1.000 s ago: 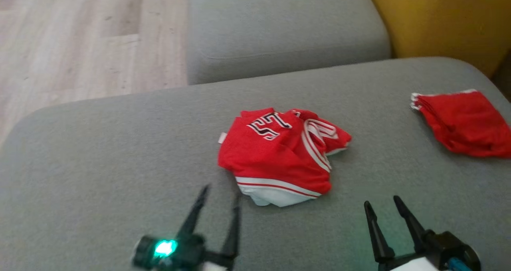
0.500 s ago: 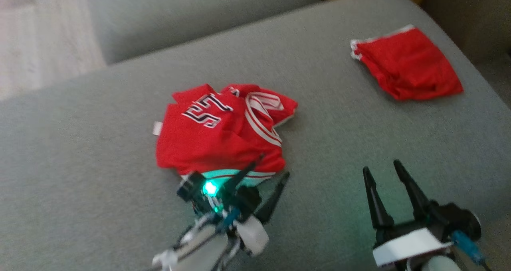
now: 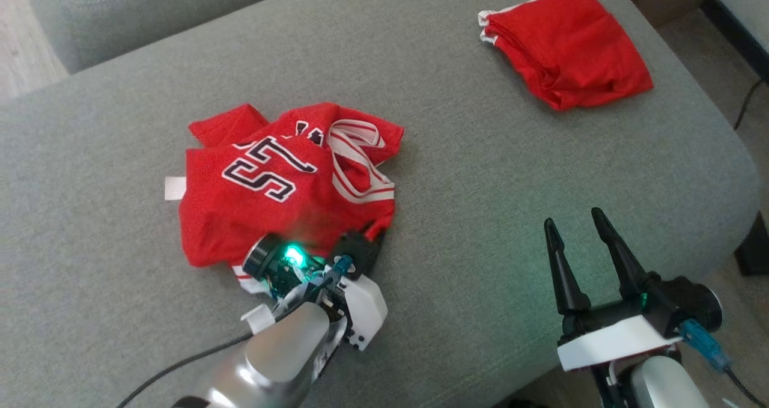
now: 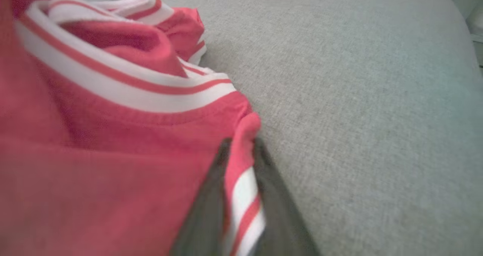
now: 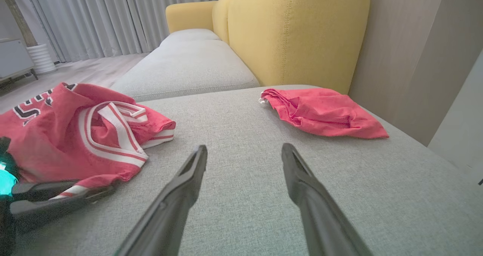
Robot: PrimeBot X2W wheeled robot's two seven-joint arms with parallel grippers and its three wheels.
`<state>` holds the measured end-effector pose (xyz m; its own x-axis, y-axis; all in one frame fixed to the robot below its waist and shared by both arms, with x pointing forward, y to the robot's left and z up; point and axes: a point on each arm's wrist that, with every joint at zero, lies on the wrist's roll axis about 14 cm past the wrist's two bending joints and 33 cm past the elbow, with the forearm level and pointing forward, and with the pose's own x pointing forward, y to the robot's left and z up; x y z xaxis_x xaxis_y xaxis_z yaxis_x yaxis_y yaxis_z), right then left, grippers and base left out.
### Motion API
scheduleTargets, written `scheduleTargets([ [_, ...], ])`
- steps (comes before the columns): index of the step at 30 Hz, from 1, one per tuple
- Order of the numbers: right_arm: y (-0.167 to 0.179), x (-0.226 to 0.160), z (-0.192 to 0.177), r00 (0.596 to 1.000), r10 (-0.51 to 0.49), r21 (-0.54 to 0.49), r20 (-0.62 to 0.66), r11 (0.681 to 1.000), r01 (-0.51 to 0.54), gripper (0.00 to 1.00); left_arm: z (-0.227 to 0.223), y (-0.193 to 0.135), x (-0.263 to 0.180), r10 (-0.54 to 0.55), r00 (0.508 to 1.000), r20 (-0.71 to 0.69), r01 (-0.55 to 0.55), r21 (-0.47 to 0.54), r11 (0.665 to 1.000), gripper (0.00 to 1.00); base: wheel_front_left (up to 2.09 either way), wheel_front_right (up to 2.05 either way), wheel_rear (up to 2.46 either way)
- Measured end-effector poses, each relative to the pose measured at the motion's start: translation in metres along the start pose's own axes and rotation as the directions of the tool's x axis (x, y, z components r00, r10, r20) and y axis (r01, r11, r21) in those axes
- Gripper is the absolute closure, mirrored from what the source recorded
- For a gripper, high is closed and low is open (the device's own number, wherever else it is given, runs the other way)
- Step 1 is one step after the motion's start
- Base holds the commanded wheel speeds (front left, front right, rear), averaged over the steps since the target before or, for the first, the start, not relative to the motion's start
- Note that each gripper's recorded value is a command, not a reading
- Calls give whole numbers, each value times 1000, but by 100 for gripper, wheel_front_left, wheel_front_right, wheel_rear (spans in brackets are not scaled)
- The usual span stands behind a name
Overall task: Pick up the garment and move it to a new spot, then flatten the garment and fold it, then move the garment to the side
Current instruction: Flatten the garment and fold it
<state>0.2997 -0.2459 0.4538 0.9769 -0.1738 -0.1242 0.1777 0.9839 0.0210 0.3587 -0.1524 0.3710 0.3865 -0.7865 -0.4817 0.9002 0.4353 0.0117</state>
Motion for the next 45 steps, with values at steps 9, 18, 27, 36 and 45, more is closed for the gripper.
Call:
scheduleTargets([
  [9,2,-7,14,998,9,14,56,1000,-9,0,101,-9,-13,-5,944,330,5,1,1000,100,0,0,0],
  [18,8,-18,16,996,23,36,83,999,-26,0,358,55,-108,103,574,812,-178,1,984,100,0,0,0],
  [27,24,-7,17,993,76,42,86,996,-80,0,365,161,-205,404,335,851,-334,-294,896,100,0,0,0],
  [36,50,12,8,986,160,37,48,986,-162,0,31,182,-159,732,638,239,-517,-570,638,100,0,0,0],
  [45,55,21,-1,983,182,27,16,983,-182,0,13,194,-184,778,574,255,-663,-413,624,0,0,0,0],
])
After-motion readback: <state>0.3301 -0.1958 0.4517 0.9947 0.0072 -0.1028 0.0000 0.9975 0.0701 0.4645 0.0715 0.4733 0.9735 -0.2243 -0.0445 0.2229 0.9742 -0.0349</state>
